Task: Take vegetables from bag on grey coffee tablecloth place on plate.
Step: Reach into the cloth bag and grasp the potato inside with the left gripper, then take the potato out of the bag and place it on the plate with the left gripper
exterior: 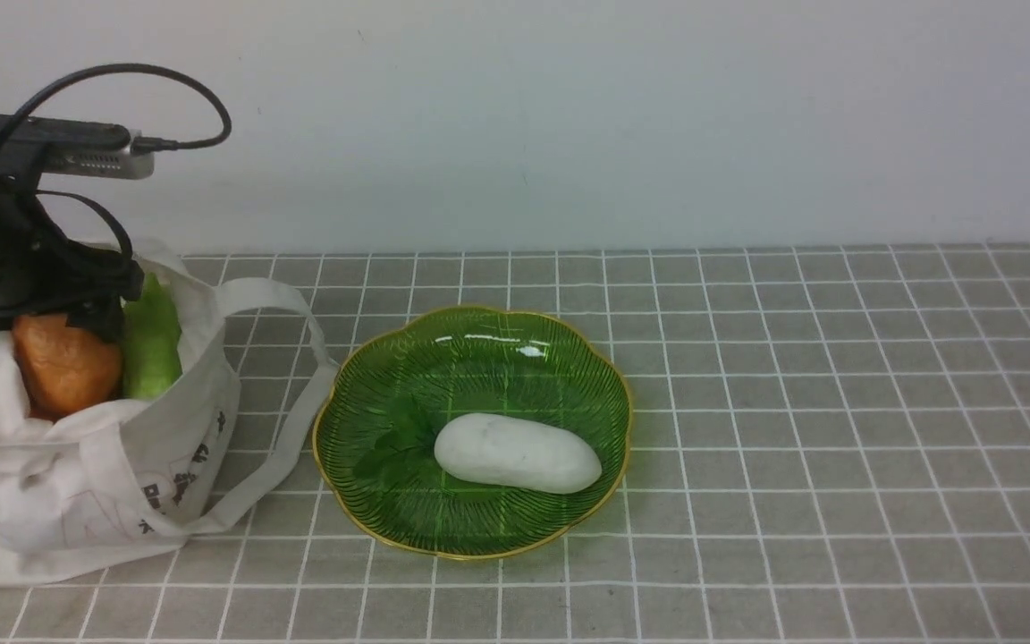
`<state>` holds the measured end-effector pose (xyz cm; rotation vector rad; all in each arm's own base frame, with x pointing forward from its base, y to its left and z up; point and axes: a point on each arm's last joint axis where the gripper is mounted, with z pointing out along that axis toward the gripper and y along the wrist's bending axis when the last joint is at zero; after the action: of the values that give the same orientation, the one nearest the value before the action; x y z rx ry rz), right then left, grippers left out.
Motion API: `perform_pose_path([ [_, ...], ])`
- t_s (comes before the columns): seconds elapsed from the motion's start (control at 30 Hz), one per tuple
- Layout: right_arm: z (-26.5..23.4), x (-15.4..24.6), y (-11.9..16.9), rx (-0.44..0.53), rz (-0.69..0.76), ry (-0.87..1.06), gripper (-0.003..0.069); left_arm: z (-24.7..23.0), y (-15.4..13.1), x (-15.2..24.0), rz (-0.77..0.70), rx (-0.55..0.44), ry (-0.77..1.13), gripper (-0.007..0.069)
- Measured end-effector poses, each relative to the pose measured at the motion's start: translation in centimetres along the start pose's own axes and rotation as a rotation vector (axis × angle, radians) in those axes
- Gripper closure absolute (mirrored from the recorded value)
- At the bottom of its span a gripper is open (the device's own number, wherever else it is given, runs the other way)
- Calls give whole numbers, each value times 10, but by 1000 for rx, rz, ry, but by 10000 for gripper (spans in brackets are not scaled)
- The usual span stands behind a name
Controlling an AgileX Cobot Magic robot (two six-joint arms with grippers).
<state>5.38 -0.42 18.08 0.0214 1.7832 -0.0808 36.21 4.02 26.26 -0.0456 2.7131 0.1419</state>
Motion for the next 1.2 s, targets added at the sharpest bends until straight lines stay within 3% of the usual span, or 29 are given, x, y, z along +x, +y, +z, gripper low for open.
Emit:
perform_pose_path([
  [0.13, 0, 0, 0, 0, 0, 0, 672, -16, 0, 2, -14, 14, -18, 88],
  [0.3, 0, 0, 0, 0, 0, 0, 672, -72, -17, 4, 33, 75, -152, 88],
  [0.5, 0, 0, 0, 0, 0, 0, 672, -112, -59, 11, 155, 192, -260, 88],
  [0.57, 0, 0, 0, 0, 0, 0, 672, -118, -89, 14, 194, 295, -264, 88],
  [0.77, 0, 0, 0, 0, 0, 0, 672, -81, -159, 20, 371, 412, -159, 88],
  [0.93, 0, 0, 0, 0, 0, 0, 672, -22, -193, 22, 406, 411, -54, 88],
  [1.1, 0, 0, 0, 0, 0, 0, 672, 22, -204, 27, 370, 391, 36, 82],
  [1.2, 0, 0, 0, 0, 0, 0, 672, 32, -203, 29, 392, 363, 56, 6],
])
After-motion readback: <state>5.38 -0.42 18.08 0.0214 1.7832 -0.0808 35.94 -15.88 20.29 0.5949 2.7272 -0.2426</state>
